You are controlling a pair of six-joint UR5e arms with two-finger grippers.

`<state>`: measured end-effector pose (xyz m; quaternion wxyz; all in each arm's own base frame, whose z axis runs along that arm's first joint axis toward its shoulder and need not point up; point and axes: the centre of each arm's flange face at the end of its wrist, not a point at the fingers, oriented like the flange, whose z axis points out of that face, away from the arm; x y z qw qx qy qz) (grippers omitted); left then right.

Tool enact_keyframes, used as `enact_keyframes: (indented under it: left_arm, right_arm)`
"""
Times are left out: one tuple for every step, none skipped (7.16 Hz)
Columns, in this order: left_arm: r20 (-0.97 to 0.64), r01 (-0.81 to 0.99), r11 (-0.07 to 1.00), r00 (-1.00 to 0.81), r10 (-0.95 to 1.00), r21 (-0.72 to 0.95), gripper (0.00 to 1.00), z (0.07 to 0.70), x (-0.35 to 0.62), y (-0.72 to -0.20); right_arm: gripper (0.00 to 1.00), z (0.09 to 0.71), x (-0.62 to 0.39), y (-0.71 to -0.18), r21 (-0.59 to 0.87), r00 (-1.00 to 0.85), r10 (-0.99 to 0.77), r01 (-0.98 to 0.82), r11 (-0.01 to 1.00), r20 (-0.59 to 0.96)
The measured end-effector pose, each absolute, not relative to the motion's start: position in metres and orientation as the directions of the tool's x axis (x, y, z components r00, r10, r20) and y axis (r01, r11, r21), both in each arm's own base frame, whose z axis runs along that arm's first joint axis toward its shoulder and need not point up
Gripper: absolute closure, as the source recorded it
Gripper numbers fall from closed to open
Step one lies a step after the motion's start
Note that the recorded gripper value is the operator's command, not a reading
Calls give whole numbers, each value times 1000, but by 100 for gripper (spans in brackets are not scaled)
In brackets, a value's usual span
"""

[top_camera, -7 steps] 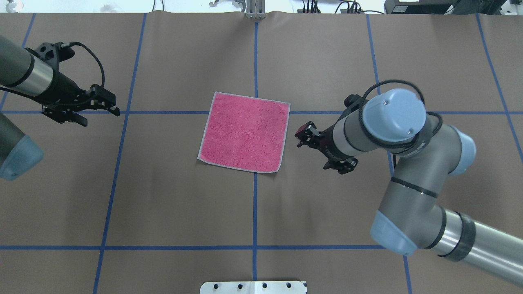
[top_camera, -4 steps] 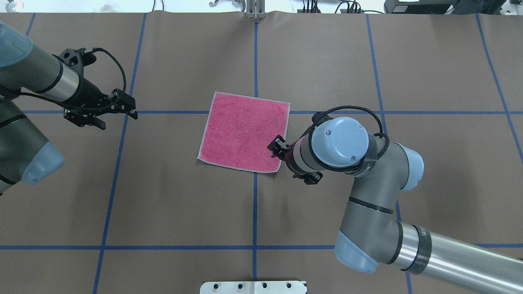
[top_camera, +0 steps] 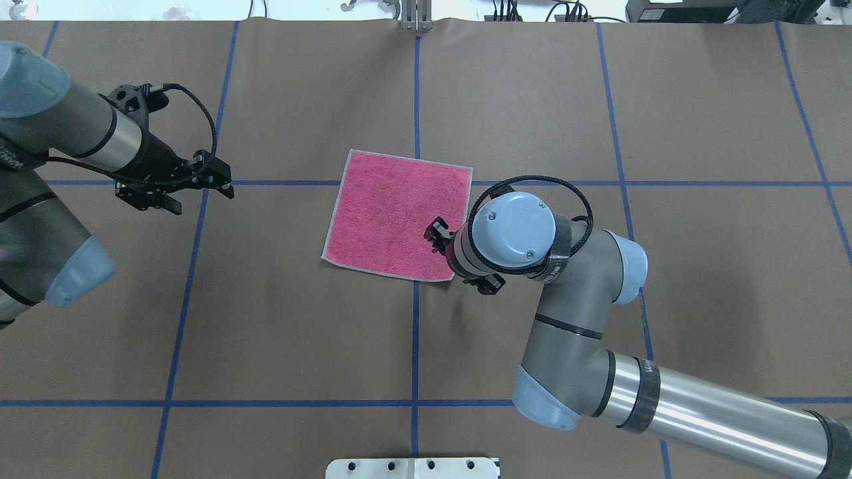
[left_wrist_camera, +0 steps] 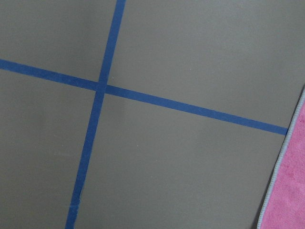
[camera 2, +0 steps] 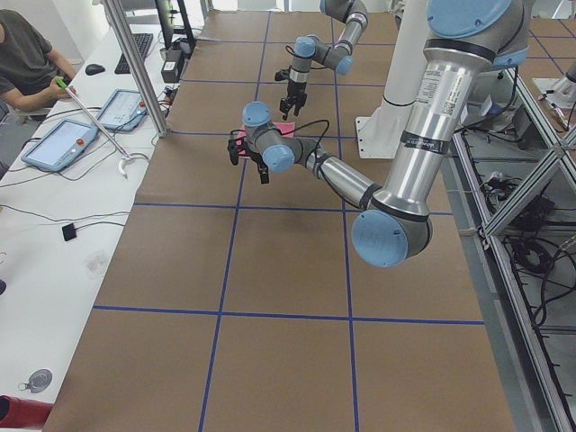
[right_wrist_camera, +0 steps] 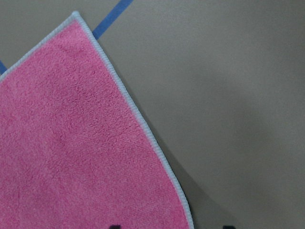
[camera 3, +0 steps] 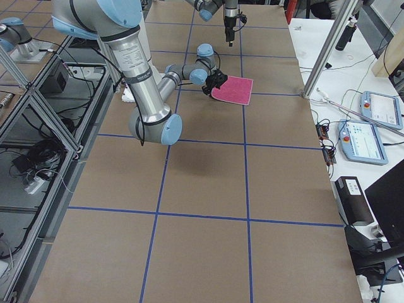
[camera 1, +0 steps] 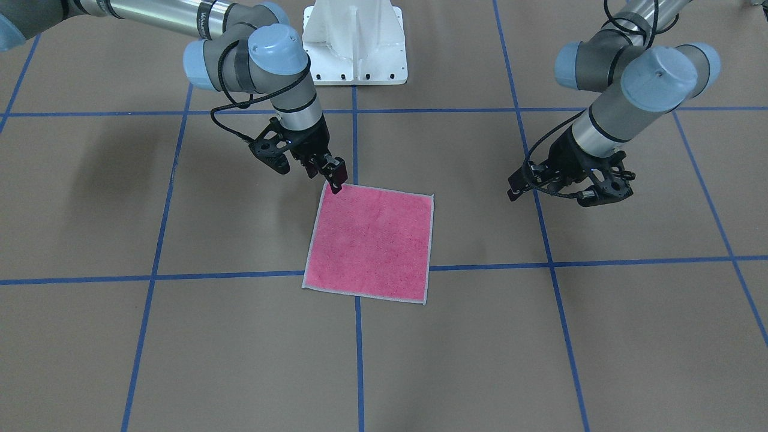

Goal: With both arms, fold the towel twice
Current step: 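Move the right gripper to the towel's corner nearest it while the left arm approaches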

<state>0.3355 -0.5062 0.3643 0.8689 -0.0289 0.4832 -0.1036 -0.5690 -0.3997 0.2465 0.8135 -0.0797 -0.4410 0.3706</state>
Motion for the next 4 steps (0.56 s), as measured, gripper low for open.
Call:
enact_keyframes:
  left_arm:
    - [-832, 156, 977, 514, -208, -148, 0, 363, 340, -505]
    - [-831, 159, 976, 515, -211, -149, 0, 362, 343, -504]
    - [-830, 161, 975, 516, -214, -152, 0, 362, 345, -503]
    - [-829, 162, 975, 515, -215, -152, 0, 362, 345, -503]
  right_arm:
    - [30, 249, -573, -397, -457, 342, 675, -533, 712, 654]
    - [39, 250, -577, -393, -461, 346, 677, -529, 712, 650]
    - [45, 250, -580, -389, -469, 344, 684, -529, 707, 643]
    - [57, 252, -582, -387, -474, 343, 691, -532, 701, 636]
